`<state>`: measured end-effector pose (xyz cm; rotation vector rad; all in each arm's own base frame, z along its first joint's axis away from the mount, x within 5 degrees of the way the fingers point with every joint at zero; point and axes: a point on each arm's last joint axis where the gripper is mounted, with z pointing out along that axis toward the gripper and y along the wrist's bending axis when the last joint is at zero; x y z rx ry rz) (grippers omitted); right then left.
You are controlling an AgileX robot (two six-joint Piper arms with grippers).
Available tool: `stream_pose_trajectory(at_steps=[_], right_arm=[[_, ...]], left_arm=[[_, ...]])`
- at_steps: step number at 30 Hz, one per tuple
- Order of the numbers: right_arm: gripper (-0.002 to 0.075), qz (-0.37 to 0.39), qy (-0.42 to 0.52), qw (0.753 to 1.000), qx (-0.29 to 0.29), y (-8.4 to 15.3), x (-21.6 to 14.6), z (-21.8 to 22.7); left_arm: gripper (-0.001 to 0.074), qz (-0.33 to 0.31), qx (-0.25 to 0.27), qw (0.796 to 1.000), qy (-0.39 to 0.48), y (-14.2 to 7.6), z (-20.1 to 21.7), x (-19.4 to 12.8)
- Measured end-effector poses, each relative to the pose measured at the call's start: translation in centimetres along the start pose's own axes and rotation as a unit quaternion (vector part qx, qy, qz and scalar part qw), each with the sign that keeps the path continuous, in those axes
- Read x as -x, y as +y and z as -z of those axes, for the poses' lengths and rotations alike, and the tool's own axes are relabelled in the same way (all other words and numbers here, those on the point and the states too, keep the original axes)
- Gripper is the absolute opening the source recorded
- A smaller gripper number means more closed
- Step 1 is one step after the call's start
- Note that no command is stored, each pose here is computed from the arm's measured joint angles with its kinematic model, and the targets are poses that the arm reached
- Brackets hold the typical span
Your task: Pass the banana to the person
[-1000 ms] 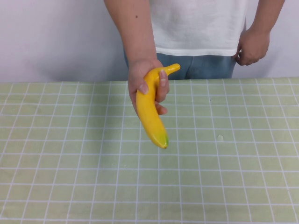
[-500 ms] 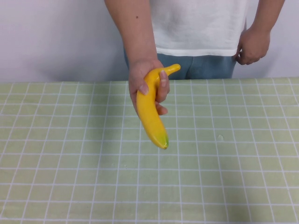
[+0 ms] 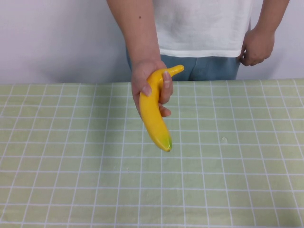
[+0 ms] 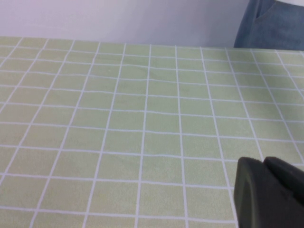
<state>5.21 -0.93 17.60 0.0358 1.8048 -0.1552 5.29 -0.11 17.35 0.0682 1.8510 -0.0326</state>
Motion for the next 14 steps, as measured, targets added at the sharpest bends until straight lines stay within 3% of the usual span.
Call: stream_pose_trajectory(at_steps=[14], right_arm=[[-0.0006,0.0,0.002,1.0,-0.001,-0.02,0.01,0.02]], left_arm=[[-0.0004,0.0,0.0,1.0,0.0,0.0,0.0,0.0]])
